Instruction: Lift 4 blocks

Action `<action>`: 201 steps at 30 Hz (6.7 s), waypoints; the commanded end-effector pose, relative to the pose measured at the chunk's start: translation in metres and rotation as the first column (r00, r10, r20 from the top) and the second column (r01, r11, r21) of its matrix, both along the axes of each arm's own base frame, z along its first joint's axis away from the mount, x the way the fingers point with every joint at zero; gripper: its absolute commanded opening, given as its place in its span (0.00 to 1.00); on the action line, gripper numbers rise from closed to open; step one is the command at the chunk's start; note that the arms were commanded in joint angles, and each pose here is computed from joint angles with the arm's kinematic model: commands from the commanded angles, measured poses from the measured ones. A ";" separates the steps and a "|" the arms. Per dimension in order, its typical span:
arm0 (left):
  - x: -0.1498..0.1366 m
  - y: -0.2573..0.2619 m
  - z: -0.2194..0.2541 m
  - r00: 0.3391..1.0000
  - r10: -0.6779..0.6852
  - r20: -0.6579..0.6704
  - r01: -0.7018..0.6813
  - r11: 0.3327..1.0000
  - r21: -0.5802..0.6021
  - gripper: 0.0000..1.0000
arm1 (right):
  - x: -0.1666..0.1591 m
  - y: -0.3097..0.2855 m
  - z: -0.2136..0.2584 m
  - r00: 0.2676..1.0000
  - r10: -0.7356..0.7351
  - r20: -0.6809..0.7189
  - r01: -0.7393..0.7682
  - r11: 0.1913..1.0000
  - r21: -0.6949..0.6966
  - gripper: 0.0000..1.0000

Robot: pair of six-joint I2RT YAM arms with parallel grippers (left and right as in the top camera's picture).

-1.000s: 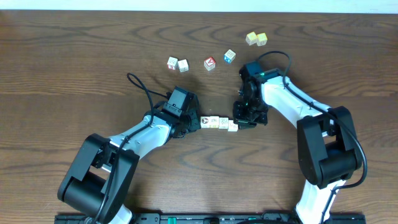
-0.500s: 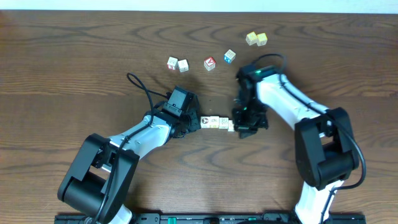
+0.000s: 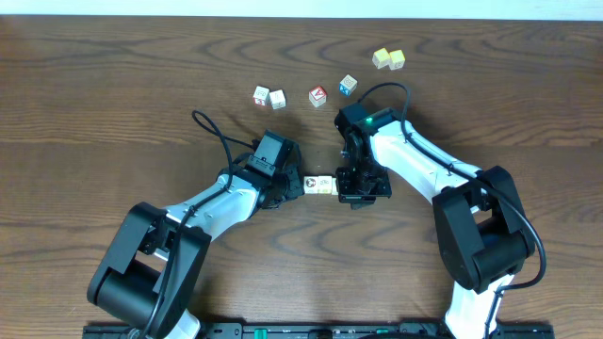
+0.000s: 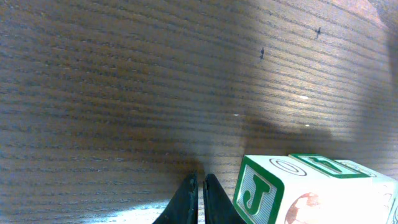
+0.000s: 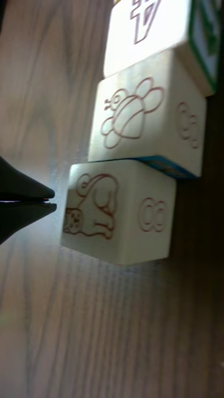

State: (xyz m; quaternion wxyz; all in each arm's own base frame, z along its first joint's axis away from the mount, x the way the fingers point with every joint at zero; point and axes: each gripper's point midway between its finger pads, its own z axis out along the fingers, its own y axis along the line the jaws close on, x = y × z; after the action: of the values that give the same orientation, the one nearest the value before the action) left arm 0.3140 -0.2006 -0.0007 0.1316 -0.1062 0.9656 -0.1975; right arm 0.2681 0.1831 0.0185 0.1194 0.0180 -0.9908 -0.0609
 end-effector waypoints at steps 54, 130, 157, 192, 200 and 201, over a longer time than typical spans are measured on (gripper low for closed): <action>-0.001 0.007 -0.004 1.000 0.013 -0.002 -0.013 0.999 0.040 0.07 | 0.022 0.014 0.033 0.992 -0.011 0.129 0.005 0.999 0.050 0.01; -0.001 0.008 -0.004 1.000 0.014 -0.001 -0.014 0.999 0.043 0.07 | 0.069 0.058 0.007 0.925 -0.123 0.360 0.116 0.992 0.040 0.01; 0.004 0.050 -0.011 0.985 0.163 -0.064 -0.157 0.984 0.085 0.07 | 0.094 0.074 0.020 0.900 -0.159 0.407 0.102 0.982 0.158 0.02; -0.002 0.061 -0.018 0.979 0.186 -0.087 -0.177 0.979 0.099 0.07 | 0.068 0.088 -0.009 0.924 -0.107 0.368 0.075 0.992 0.099 0.01; -0.002 0.061 -0.018 0.979 0.186 -0.087 -0.177 0.979 0.099 0.07 | 0.070 0.084 -0.008 0.927 -0.122 0.354 0.089 0.990 0.109 0.01; -0.002 0.061 -0.018 0.979 0.186 -0.087 -0.177 0.979 0.099 0.08 | 0.071 0.083 -0.008 0.927 -0.125 0.353 0.092 0.990 0.108 0.01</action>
State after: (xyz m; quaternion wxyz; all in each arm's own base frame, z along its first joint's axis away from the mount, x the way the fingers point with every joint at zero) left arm 0.3250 -0.1554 -0.0019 0.1222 -0.1825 0.9603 -0.1719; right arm 0.3396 0.2720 0.0159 -0.0781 -0.0084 -0.9907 -0.1107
